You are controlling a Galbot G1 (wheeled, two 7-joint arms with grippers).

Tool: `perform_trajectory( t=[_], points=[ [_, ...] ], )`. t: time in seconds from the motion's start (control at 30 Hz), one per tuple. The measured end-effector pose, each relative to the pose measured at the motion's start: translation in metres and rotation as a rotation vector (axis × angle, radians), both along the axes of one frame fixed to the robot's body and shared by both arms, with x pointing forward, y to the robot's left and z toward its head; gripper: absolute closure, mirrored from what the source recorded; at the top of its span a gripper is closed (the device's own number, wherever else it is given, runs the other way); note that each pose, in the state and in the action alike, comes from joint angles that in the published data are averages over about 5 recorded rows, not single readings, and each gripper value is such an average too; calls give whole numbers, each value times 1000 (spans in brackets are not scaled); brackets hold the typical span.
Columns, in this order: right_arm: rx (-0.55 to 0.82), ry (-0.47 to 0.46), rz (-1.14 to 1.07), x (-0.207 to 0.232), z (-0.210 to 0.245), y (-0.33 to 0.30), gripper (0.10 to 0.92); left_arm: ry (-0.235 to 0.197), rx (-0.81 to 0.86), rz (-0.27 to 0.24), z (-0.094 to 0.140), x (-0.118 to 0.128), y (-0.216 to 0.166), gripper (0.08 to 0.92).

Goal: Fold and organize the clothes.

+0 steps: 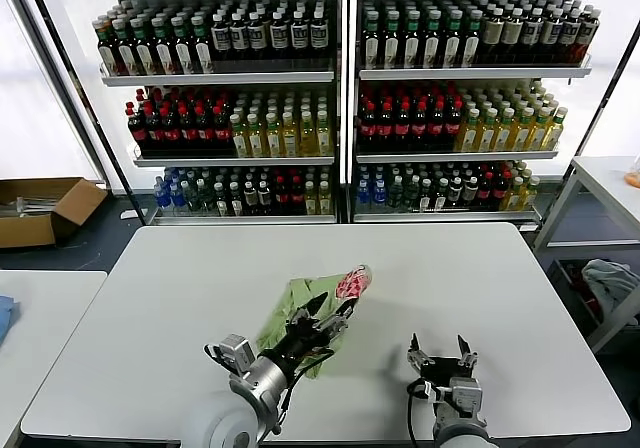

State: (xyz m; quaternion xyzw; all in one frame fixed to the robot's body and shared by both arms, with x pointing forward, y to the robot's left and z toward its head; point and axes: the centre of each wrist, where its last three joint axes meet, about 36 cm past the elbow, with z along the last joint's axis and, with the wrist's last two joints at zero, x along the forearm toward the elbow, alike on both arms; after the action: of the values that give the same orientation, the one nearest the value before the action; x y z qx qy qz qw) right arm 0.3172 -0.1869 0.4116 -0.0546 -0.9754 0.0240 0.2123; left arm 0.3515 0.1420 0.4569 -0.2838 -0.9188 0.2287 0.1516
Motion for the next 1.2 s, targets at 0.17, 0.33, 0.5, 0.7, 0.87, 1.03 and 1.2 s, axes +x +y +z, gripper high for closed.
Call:
perform_trajectory(
  t=[0.17, 0.33, 0.5, 0.7, 0.87, 1.03, 1.2],
  points=[
    [30, 5, 24, 11, 3, 10, 200, -12, -21, -2, 2, -5, -2, 193],
    [44, 13, 36, 17, 2, 12, 200, -19, -25, -1, 2, -6, -3, 177],
    [49, 9, 31, 22, 9, 4, 200, -24, -19, 8, 2, -5, 0, 177],
    [99, -1, 11, 25, 23, -14, 200, -29, 13, 53, 1, 1, 8, 177],
    [206, 17, 28, 25, 31, -17, 200, -23, 91, 118, 4, 7, 22, 177],
    [319, 58, 56, 24, 34, -10, 200, -12, 171, 182, 8, 7, 39, 177],
    [418, 124, 65, 20, 31, 0, 246, -8, 221, 236, 12, 4, 55, 177]
  ],
)
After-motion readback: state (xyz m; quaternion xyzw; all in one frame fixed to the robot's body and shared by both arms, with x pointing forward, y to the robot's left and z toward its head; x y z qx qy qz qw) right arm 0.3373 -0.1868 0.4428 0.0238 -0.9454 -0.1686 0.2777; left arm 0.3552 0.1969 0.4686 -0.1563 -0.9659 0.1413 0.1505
